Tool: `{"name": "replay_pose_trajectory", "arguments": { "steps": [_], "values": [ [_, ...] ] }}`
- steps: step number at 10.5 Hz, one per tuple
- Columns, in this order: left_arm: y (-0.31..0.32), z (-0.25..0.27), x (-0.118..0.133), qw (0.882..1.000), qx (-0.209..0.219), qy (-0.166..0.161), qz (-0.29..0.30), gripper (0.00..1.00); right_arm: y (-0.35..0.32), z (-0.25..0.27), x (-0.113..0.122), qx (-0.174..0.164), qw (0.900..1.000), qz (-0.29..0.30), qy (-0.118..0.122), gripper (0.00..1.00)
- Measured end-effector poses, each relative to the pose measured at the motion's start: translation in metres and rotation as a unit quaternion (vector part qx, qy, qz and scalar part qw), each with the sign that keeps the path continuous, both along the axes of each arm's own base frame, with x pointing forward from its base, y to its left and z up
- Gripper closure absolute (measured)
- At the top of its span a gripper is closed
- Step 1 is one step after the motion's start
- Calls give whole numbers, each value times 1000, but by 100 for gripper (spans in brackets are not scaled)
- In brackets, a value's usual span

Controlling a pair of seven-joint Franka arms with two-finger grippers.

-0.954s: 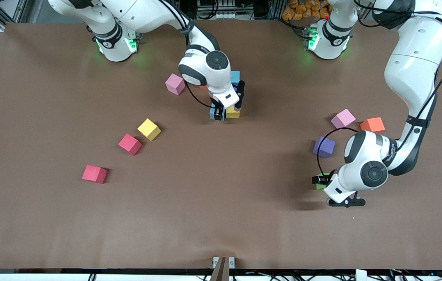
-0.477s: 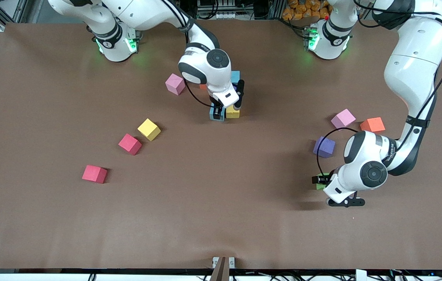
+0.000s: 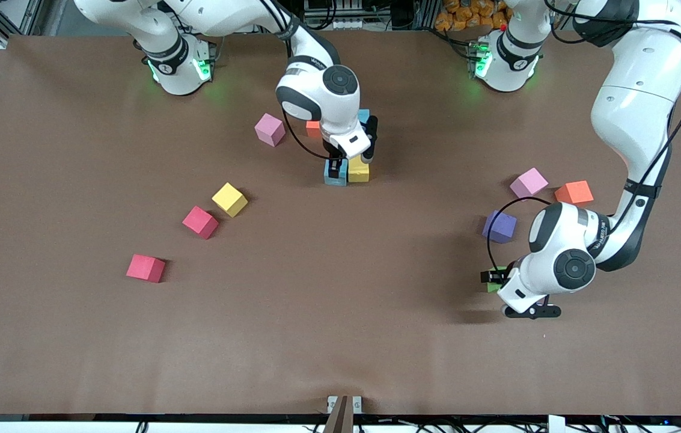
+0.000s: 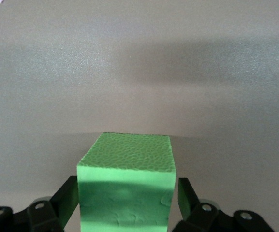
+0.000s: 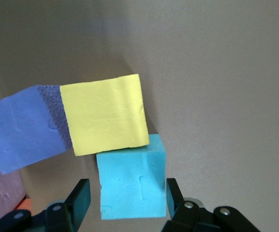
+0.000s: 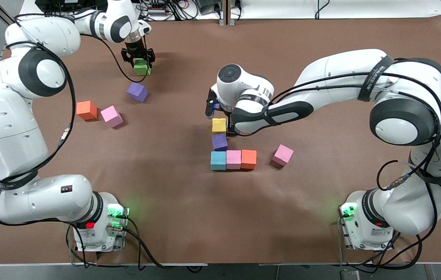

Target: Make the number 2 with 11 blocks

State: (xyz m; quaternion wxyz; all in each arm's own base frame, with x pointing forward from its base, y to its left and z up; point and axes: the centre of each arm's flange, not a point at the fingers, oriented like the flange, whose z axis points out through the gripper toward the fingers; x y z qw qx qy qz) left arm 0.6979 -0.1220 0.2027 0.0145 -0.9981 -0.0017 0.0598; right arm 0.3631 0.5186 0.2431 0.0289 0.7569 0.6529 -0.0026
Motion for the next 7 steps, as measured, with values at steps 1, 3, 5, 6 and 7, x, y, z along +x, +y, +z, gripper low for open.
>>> {"name": "replay_pose_trajectory", "arguments": {
  "steps": [1,3,5,6,7],
  "values": [
    [0,0,0,1000,0,0,0,10,0,5,1,2,1000,0,-4,27],
    [0,0,0,1000,0,0,0,15,-1,17,2,0,1000,-1,-9,27],
    [0,0,0,1000,0,-1,0,22,-3,39,2,-10,1000,-3,-17,22],
    [0,0,0,1000,0,-1,0,25,-6,59,3,-18,1000,-6,-25,11],
    [0,1,1,1000,-1,-2,0,38,-13,87,7,-26,999,-15,-37,0]
  ]
}}
